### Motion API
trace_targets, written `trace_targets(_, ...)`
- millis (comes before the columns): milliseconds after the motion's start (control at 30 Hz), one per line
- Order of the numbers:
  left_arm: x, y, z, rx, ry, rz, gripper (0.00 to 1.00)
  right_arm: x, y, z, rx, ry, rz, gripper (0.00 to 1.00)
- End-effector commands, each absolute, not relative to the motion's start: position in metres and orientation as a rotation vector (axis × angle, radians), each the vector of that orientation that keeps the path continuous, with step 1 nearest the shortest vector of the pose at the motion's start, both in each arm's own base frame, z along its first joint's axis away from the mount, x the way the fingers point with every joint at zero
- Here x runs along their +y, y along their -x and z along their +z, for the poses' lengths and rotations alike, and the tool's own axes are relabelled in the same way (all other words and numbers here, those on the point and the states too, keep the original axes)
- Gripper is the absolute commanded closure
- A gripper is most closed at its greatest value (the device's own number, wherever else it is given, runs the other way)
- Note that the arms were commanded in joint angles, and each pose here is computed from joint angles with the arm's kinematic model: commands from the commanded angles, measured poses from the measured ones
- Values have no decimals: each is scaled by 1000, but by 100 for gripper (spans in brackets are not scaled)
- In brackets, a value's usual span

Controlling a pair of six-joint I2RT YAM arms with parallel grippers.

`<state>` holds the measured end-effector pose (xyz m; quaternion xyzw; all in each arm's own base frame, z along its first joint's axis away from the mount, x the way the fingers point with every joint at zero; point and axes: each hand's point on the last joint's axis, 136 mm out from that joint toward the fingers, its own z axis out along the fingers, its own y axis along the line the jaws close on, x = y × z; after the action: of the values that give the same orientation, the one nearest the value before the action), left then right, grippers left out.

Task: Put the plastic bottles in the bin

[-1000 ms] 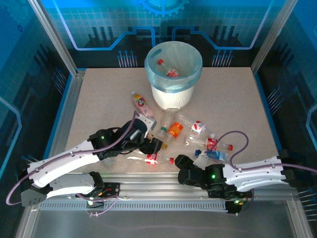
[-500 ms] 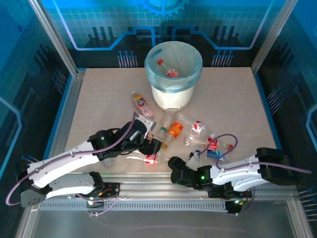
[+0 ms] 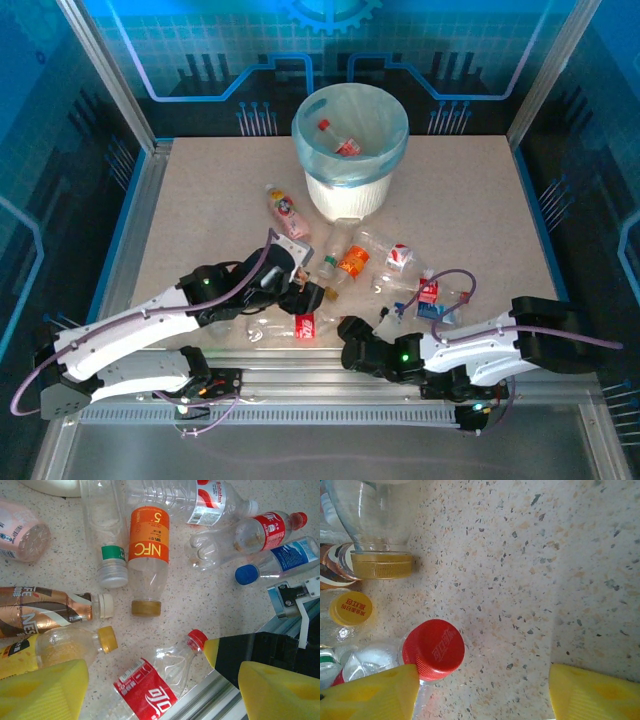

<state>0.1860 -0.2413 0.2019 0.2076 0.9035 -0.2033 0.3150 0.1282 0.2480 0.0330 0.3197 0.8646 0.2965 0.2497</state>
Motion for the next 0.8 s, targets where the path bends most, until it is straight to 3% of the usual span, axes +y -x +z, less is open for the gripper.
trace_targets(0, -240, -188, 197, 2369, -521, -529, 20, 280, -146, 58, 2228, -1159, 1064, 30)
trace_targets(433, -234, -135, 113, 2688, -443, -666, 28, 317, -151, 59, 2311, -1052, 1152, 30)
trace_targets(767, -210, -102, 83, 2846, -539, -502, 26, 336, -163, 81, 2361, -881, 1159, 30)
